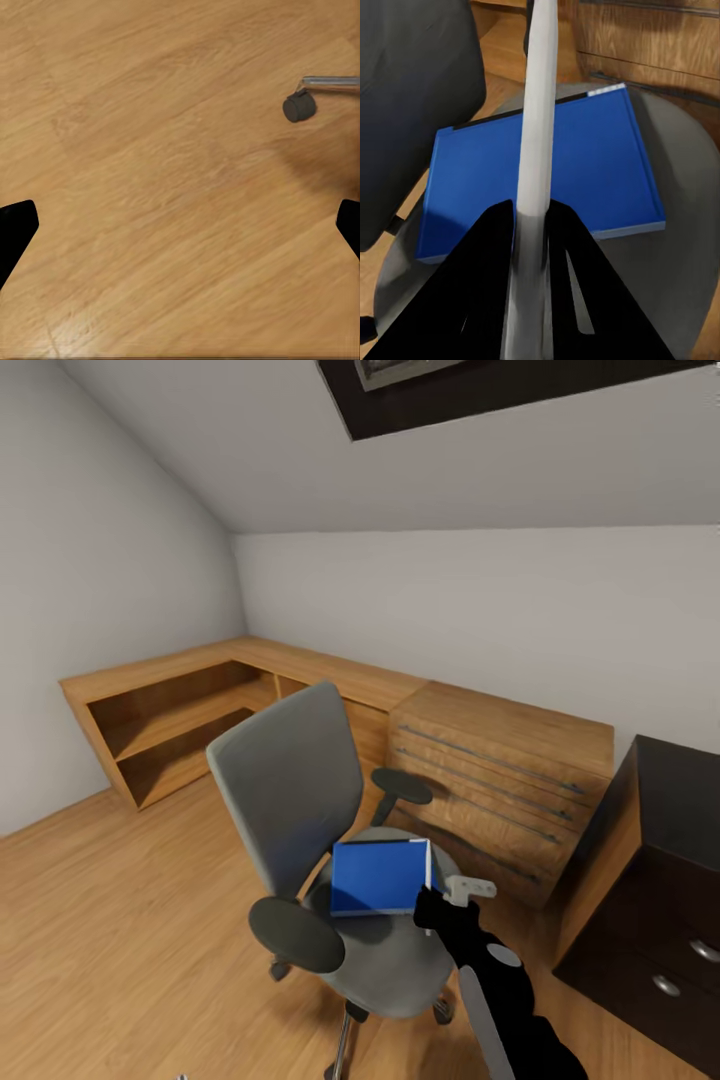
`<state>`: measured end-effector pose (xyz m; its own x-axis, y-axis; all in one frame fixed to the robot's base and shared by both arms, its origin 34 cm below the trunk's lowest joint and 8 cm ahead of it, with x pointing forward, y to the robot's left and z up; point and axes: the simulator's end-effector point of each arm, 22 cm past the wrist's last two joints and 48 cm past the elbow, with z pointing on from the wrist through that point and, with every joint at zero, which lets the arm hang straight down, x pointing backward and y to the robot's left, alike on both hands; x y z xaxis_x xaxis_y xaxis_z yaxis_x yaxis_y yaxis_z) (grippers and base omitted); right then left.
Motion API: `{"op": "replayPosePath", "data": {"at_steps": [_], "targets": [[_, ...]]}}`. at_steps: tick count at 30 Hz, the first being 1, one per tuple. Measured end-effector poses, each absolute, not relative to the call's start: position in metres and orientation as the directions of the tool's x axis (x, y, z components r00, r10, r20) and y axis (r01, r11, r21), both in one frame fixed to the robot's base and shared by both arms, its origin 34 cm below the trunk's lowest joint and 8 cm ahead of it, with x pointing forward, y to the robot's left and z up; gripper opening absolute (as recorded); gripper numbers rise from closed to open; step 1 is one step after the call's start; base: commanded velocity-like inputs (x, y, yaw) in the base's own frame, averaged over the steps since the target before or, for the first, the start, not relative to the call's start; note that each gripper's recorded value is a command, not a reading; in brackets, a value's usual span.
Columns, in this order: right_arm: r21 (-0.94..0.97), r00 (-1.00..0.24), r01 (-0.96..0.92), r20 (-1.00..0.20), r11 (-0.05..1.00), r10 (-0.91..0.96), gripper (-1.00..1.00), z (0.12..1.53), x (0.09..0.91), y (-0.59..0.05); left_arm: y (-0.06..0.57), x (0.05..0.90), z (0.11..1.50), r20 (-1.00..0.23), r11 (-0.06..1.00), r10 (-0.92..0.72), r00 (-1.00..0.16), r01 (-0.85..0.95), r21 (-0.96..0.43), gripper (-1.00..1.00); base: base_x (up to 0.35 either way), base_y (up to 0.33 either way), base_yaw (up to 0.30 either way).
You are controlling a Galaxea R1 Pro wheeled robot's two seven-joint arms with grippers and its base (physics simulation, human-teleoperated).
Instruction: In the bedroom, organize the workspace by keeping the computer under the desk, ensuring the monitor is on the desk, placing the keyboard on the desk next to the monitor, placing the mouse on the desk next to the keyboard, moving the folder from the swivel chair onto the desk next to the mouse, stacking the notebook on top of the folder with the pen on top of the notebook, and positioning the swivel chair next to the desk.
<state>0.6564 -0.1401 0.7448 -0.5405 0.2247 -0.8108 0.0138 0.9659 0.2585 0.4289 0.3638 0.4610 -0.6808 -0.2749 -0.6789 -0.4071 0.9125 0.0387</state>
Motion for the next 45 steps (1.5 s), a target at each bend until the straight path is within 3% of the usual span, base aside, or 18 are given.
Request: {"op": "replayPosePath", "data": {"at_steps": [25, 45], "targets": [[0.255, -0.535, 0.008, -0.816, 0.967, 0.219, -1.0, 0.747, 0.656, -0.139, 0.356, 0.415, 0.453, -0.654, 0.913, -0.279, -0.704, -0.405, 0.047, 1.0, -0.063, -0.042, -0.124], [0.251, -0.532, 0.01, -0.818, 0.968, 0.218, -1.0, 0.747, 0.656, -0.14, 0.349, 0.414, 0.452, -0.652, 0.914, -0.282, -0.704, -0.403, 0.04, 1.0, -0.015, -0.282, -0.259]]}}
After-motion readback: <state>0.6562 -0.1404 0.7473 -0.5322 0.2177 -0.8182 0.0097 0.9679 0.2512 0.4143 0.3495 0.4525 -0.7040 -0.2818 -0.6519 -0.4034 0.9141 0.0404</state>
